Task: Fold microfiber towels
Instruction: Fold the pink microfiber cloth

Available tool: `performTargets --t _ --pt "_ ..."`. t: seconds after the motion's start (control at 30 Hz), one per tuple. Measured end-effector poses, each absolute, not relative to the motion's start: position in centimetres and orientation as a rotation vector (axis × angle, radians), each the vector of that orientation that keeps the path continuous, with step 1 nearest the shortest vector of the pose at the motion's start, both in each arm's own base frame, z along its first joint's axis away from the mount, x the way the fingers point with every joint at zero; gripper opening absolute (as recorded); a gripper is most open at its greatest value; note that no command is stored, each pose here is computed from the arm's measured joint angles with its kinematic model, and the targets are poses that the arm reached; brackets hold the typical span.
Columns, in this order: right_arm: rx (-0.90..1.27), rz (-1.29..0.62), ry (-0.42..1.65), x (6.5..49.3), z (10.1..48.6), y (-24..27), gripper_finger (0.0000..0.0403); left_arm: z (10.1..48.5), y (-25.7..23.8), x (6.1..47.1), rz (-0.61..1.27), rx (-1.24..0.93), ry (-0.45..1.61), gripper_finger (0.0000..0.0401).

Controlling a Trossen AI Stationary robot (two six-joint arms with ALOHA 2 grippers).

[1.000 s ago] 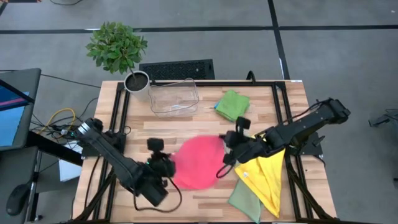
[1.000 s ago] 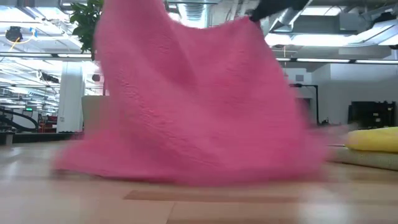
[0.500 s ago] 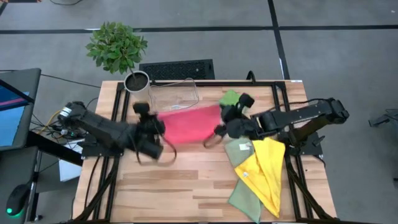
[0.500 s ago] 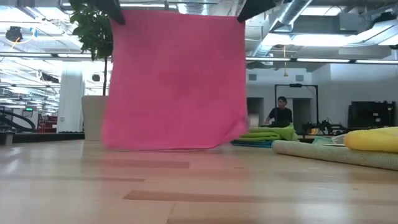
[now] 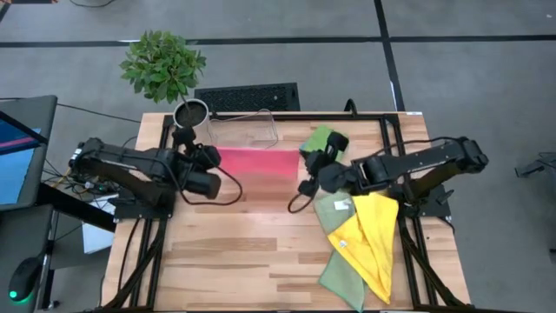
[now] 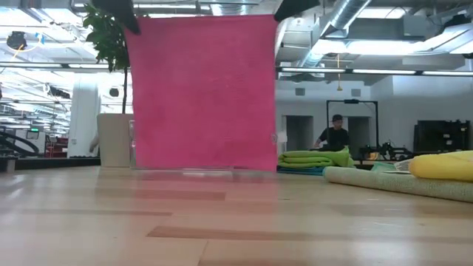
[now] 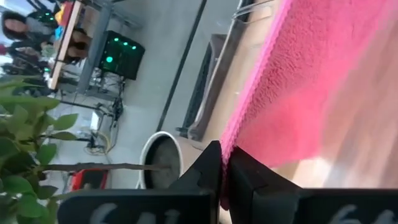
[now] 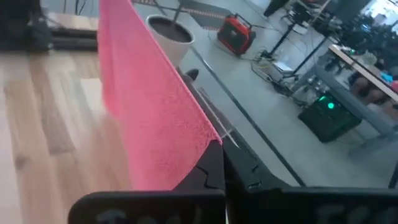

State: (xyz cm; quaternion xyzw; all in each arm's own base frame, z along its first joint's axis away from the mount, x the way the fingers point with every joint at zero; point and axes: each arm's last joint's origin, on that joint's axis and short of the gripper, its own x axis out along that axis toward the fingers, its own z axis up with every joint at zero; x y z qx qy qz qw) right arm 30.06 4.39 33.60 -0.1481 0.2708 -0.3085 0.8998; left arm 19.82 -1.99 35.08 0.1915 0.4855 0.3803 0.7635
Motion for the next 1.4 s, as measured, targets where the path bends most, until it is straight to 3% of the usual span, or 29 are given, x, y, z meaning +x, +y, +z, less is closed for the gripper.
performTargets --t 0.33,0.47,0.6,0.93,1.17,1.4 --pt "-0.272 -0.786 0.527 30.8 34.4 -0.6 0.0007 36.4 2.8 21.5 0.927 0.657 1.099 0.0" --pt "-0.264 -0.79 0.488 30.3 35.7 -0.4 0.0009 38.3 3.3 21.7 0.941 0.576 1.0 0.0" --pt "-0.26 -0.73 0.545 30.0 34.9 1.4 0.0009 37.6 2.4 21.3 0.869 0.454 0.988 0.0" --pt "-0.053 -0.476 0.704 27.9 28.9 10.5 0.001 29.0 -5.7 20.9 0.502 0.179 1.092 0.0" --pt "0.085 -0.377 0.734 26.9 24.7 17.8 0.0011 25.9 -12.8 19.2 0.272 -0.083 0.947 0.0" --pt "0.112 -0.377 0.763 28.1 20.0 20.9 0.0011 23.7 -15.8 19.3 0.263 -0.122 0.927 0.0"
